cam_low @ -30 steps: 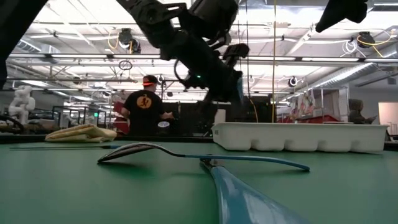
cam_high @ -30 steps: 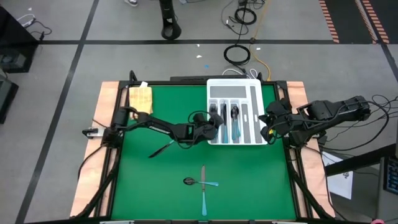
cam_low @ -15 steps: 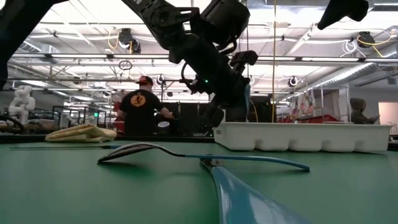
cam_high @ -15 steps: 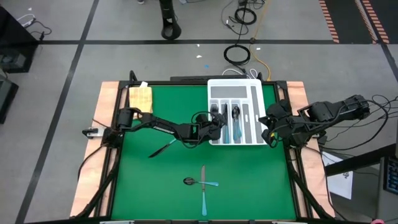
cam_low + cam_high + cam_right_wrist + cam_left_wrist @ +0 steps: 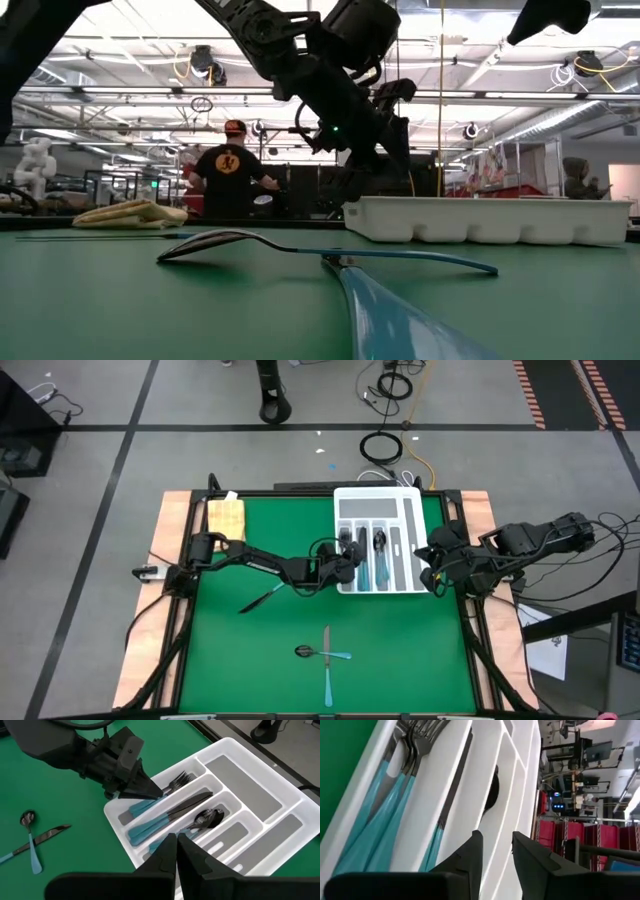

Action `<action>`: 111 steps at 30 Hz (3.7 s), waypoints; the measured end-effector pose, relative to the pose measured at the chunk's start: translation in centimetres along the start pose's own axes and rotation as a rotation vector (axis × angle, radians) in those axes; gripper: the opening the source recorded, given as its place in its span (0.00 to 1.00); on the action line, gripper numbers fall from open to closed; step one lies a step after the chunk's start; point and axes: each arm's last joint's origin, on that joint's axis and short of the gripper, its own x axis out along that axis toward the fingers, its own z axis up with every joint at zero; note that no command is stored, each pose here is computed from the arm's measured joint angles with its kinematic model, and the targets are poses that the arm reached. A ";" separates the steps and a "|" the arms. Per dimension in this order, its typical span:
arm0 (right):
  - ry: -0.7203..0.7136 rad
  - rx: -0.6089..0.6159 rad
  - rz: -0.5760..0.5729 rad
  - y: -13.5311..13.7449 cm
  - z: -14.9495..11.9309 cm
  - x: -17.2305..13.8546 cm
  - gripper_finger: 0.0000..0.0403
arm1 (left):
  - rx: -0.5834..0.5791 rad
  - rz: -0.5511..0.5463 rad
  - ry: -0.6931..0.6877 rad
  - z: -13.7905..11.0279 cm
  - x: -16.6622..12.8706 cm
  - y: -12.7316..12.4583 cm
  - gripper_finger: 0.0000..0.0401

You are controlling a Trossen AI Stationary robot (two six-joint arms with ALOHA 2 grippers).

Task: Sort silverware
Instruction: Put the blue table knife into the silverware organizer

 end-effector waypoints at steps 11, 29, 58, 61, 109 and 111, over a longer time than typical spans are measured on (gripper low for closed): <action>0.054 -0.063 0.109 1.1 -1.1 -0.8 0.00 | 0.934 -0.164 0.113 3.1 -6.0 -7.5 0.28; -0.143 -0.420 0.182 8.2 1.4 4.2 0.06 | 1.218 0.282 0.132 2.7 -22.5 3.3 0.27; -0.140 -0.780 0.522 14.3 10.5 34.1 0.38 | 1.209 0.352 0.042 7.8 -34.4 5.5 0.27; -0.135 -0.841 0.577 15.1 10.8 36.3 0.38 | 1.229 0.351 0.046 7.9 -34.7 5.6 0.27; 0.117 -0.868 0.729 13.9 4.4 48.8 0.03 | 1.306 0.409 0.004 8.9 -34.4 8.7 0.27; 0.119 -0.871 0.720 14.0 4.4 48.7 0.02 | 1.308 0.407 0.006 8.8 -34.5 8.7 0.27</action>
